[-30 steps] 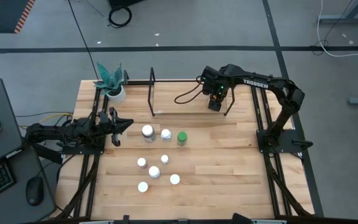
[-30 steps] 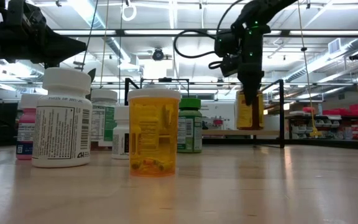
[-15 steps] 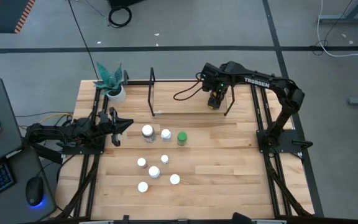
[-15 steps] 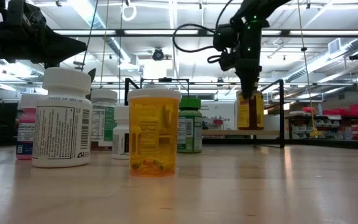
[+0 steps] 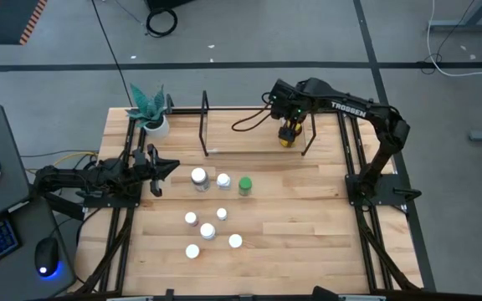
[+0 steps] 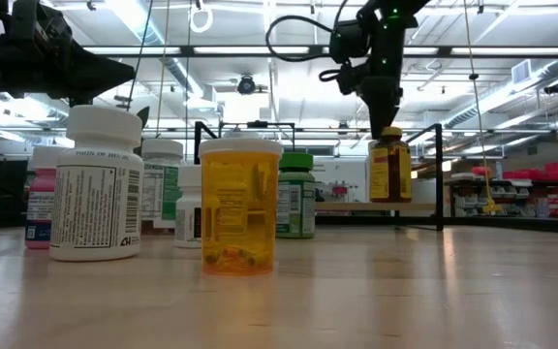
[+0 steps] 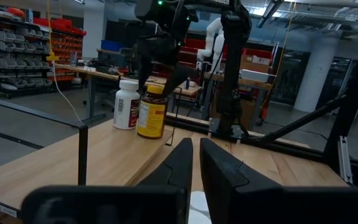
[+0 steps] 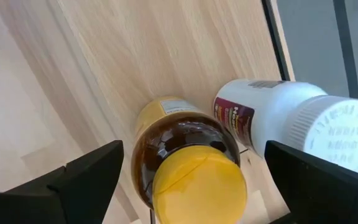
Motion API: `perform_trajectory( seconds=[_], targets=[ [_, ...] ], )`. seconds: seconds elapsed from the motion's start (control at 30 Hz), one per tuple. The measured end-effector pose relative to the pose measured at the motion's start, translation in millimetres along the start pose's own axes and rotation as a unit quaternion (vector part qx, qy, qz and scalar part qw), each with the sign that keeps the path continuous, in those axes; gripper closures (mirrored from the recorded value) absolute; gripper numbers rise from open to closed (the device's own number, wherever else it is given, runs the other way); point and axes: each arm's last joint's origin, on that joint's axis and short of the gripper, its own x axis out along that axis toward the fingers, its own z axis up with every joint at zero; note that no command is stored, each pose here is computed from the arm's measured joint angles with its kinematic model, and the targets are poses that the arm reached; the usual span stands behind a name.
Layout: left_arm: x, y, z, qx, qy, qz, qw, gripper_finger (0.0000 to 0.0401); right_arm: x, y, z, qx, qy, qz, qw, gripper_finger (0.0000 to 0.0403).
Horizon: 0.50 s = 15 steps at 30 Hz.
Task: Pick and place medicine bottles onto shelf by color
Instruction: Put the green medicine bottle on the shelf
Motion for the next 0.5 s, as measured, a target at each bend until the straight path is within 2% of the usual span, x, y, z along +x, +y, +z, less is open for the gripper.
perform_trajectory(
  seconds=[0.23,0.5],
  targets=[
    [0.0,0.0,-0.1,0.000,0.000,0.000,1.000,0.0373,-12.7,-1.2,2.0,0.005,-0.009,0.012,1.000,0.0003],
    [0.0,0.0,-0.1,0.000,0.000,0.000,1.000,0.0362,-30.5,4.3,8.0,0.001,-0.035,0.004,0.999,0.0003]
  ],
)
